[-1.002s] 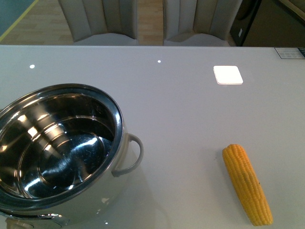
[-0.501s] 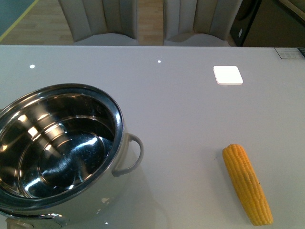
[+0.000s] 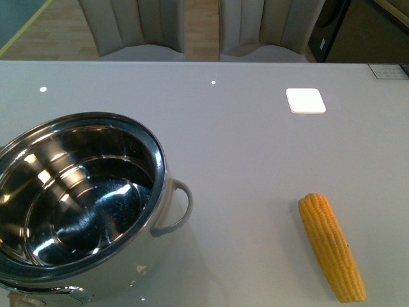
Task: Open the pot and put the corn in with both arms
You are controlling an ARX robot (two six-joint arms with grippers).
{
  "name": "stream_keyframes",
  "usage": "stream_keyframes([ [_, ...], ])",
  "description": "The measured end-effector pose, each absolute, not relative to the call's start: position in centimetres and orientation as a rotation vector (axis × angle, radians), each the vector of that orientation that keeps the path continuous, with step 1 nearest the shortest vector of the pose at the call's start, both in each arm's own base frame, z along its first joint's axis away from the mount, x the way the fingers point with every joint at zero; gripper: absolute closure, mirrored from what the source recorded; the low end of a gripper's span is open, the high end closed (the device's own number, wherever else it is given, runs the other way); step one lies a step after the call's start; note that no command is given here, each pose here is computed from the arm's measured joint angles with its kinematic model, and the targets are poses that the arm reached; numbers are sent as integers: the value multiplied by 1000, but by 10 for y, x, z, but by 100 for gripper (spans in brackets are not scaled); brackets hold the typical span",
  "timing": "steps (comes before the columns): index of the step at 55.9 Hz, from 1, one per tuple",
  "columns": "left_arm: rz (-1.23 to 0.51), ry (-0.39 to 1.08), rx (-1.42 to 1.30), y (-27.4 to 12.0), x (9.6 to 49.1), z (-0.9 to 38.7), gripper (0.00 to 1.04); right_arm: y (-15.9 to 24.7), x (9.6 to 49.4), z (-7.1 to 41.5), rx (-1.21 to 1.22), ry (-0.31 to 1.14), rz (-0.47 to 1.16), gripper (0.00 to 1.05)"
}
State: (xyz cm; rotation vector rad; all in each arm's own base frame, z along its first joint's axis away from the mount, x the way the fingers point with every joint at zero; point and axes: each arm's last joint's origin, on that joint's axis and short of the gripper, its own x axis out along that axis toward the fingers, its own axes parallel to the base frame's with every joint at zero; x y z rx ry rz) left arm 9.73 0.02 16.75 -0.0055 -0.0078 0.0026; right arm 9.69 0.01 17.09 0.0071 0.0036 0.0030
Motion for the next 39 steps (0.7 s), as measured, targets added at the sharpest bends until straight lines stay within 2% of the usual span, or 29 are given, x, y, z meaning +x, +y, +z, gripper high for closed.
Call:
stream_keyframes([
  [2, 3, -8, -5, 0, 97, 168, 7, 1, 97, 171, 36, 167, 27, 9],
  [3, 3, -8, -5, 0, 97, 168, 7, 0, 99, 170, 55, 323, 18, 9],
  [6, 3, -9, -5, 0, 97, 168, 7, 0, 104, 162, 70, 628, -2, 9],
  [9, 3, -9, -5, 0, 97, 168, 7, 0, 109, 151, 66, 736, -18, 9],
  [30, 3, -9, -5, 0, 97, 168, 7, 9, 156, 122, -9, 851, 27, 9],
  [39, 3, -9, -5, 0, 97, 168, 7, 26, 193, 113, -40, 879, 105, 9],
])
